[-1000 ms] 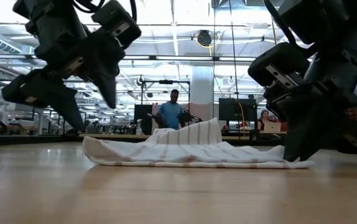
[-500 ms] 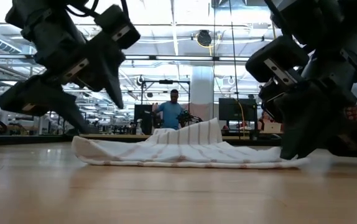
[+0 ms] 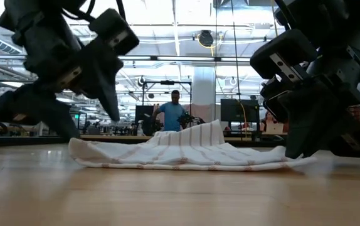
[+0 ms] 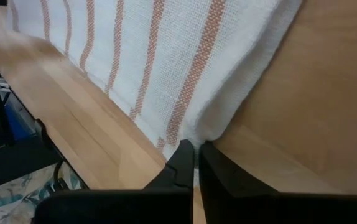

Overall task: Roll towel into tight, uniform cylinder
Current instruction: Fold the white brown kitchen towel

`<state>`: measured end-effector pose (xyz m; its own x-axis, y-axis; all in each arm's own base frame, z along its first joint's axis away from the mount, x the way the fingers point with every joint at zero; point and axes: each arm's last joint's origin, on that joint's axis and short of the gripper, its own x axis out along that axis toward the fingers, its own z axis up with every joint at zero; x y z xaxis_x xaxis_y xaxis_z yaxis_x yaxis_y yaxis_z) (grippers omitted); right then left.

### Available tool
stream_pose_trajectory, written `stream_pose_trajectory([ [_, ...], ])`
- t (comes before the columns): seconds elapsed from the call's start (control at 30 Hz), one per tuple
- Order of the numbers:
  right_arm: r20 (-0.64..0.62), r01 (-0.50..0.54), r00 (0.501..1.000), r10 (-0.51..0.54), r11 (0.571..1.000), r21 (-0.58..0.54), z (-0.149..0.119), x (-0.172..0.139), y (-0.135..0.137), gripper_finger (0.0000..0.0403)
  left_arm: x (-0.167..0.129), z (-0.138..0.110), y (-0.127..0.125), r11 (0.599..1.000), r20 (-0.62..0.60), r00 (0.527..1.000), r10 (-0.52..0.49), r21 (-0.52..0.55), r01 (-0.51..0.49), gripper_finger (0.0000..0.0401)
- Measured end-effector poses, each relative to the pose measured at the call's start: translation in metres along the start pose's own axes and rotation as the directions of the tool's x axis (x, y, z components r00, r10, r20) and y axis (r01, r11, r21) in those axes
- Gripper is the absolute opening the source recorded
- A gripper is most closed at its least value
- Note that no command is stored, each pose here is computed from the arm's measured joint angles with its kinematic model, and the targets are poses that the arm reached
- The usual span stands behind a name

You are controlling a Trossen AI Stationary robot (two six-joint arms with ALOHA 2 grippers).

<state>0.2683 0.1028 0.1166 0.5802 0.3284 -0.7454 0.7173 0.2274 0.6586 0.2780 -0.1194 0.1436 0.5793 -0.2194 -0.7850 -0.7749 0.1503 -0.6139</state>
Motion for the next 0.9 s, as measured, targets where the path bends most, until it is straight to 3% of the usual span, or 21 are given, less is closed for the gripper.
stream_pose_trajectory([
  [0.1,0.0,0.0,1.0,0.0,1.0,-0.002,0.0,0.0,0.0,0.0,0.009,-0.001,0.004,1.0,-0.041,0.999,0.019,0.001,-0.019,0.0231],
  [0.2,0.002,-0.001,1.0,0.001,1.0,-0.008,0.0,0.0,0.0,0.0,0.019,-0.002,0.01,0.998,-0.086,0.994,0.069,0.006,-0.069,0.0194],
  [0.43,0.002,-0.009,1.0,0.009,1.0,-0.01,0.0,-0.001,0.001,0.0,0.016,-0.006,0.007,0.998,-0.038,0.999,0.031,0.047,-0.029,0.0017],
  [0.9,0.024,-0.158,0.987,0.158,0.987,-0.003,0.008,-0.035,0.024,0.0,-0.056,-0.005,-0.028,0.962,0.052,0.963,-0.264,0.084,0.259,0.0004],
])
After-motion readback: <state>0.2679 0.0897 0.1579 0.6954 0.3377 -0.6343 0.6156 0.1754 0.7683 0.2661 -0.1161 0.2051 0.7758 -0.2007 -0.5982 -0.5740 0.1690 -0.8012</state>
